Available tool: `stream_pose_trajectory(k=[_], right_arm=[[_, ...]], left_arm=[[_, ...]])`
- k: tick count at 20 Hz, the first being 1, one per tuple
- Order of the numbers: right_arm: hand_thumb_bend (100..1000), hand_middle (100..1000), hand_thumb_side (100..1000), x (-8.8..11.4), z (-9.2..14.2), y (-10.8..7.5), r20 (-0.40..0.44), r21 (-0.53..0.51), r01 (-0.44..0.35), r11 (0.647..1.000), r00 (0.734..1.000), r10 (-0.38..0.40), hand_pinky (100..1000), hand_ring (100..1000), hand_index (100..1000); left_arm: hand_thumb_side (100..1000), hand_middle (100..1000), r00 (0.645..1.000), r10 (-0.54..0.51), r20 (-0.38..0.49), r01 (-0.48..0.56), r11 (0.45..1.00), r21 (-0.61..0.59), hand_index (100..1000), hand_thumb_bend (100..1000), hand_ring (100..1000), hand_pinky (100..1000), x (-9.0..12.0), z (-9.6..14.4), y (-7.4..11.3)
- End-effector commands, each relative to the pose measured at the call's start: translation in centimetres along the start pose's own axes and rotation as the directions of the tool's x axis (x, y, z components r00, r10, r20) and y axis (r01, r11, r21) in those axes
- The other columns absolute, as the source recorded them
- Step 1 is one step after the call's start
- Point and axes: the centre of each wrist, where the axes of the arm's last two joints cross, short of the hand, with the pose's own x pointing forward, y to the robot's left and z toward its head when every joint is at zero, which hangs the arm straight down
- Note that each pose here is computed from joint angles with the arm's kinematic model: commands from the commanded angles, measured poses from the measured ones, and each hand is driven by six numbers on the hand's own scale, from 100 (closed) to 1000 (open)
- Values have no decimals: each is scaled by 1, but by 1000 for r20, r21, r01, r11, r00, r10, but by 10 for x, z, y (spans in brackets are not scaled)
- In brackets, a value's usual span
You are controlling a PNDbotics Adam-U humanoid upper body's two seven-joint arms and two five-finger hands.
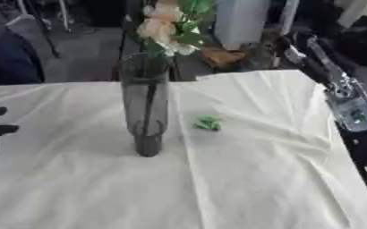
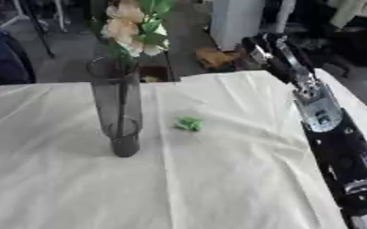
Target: Arrange flowers into the vase.
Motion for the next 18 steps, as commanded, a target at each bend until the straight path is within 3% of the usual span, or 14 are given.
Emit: stream_pose_trajectory(k=[1, 18], right_arm=[[567, 573, 919, 8, -8, -13, 29, -23, -26, 999, 999, 26, 648, 613, 725], [563, 573, 917, 7, -6, -12, 26, -19, -21, 1000, 999, 21, 651, 612, 726]], left_arm=[[714, 818, 999, -31, 31, 31, 1000, -3, 902, 775, 699, 886, 9, -5, 9], [718, 817, 999, -32, 29, 32, 999, -5, 901, 770, 698, 886, 9, -4, 9]])
